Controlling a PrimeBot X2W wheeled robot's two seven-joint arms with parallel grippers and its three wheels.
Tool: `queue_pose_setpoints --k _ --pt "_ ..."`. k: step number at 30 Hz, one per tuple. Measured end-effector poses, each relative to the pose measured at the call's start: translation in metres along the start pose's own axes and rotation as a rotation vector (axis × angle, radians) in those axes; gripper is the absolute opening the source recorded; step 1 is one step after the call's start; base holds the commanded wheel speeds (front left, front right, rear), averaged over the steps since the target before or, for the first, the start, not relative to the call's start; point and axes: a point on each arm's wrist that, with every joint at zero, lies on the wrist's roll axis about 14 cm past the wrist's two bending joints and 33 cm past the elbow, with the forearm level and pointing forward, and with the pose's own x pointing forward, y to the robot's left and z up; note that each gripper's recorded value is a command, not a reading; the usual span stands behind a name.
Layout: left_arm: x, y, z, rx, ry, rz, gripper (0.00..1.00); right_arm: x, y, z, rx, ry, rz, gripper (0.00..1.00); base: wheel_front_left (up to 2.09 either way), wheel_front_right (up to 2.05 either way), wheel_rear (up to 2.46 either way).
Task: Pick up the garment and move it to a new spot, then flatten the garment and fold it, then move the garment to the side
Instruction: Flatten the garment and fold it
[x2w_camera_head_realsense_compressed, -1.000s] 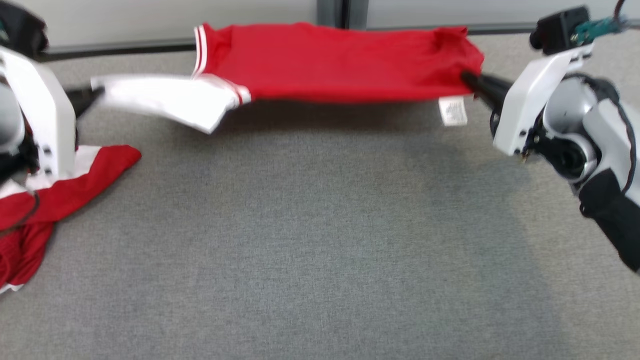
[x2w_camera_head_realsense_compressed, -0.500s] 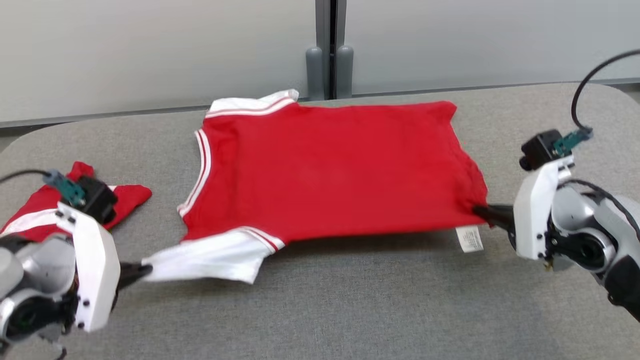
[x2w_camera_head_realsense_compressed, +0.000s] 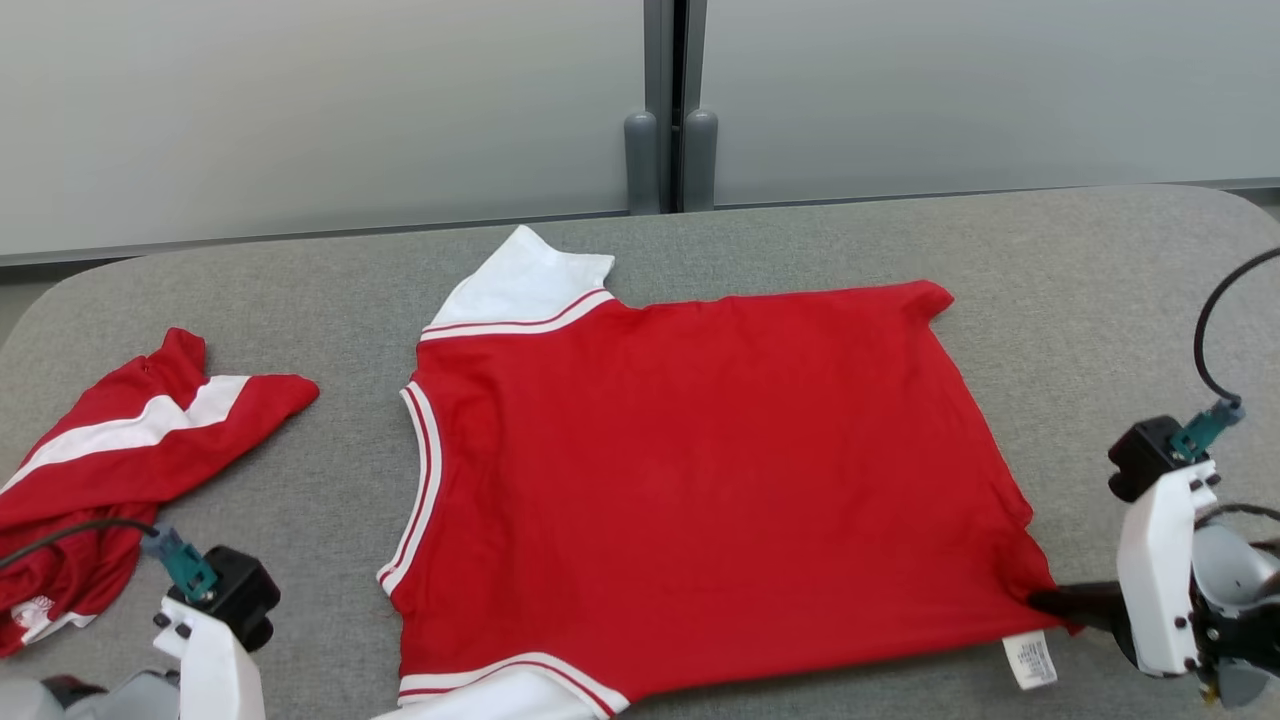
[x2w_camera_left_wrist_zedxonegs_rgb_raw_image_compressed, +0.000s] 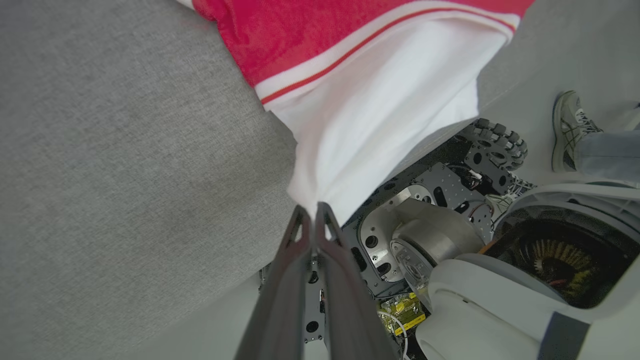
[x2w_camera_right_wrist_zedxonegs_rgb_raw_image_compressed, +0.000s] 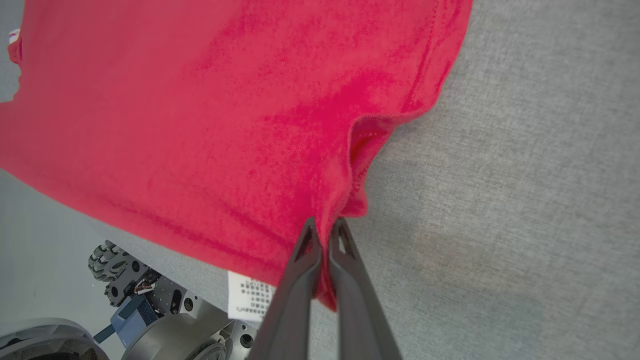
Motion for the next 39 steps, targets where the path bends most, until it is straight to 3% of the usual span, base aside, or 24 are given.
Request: queue_pose_setpoints --k 4,10,20,39 --pt "0.002 -0.006 -0.015 -0.031 0.036 -0.021 0.0 -0.007 0.001 -0.019 0.015 0.044 0.015 0.0 0.0 0.0 0.0" --pt "0.001 -0.005 -0.011 -0.037 0.023 -0.019 0.0 -0.01 0.009 -0.019 0.022 0.029 0.047 0.0 0.0 0.0 0.0" --pt "-0.012 0.015 0.051 0.009 -0.027 0.03 0.0 0.0 0.013 0.008 0.045 0.006 0.079 0.0 0.0 0.0 0.0" --pt "0.038 0.056 0.125 0.036 0.024 0.059 0.0 0.034 0.003 0.039 0.152 -0.005 0.06 0.0 0.0 0.0 0.0"
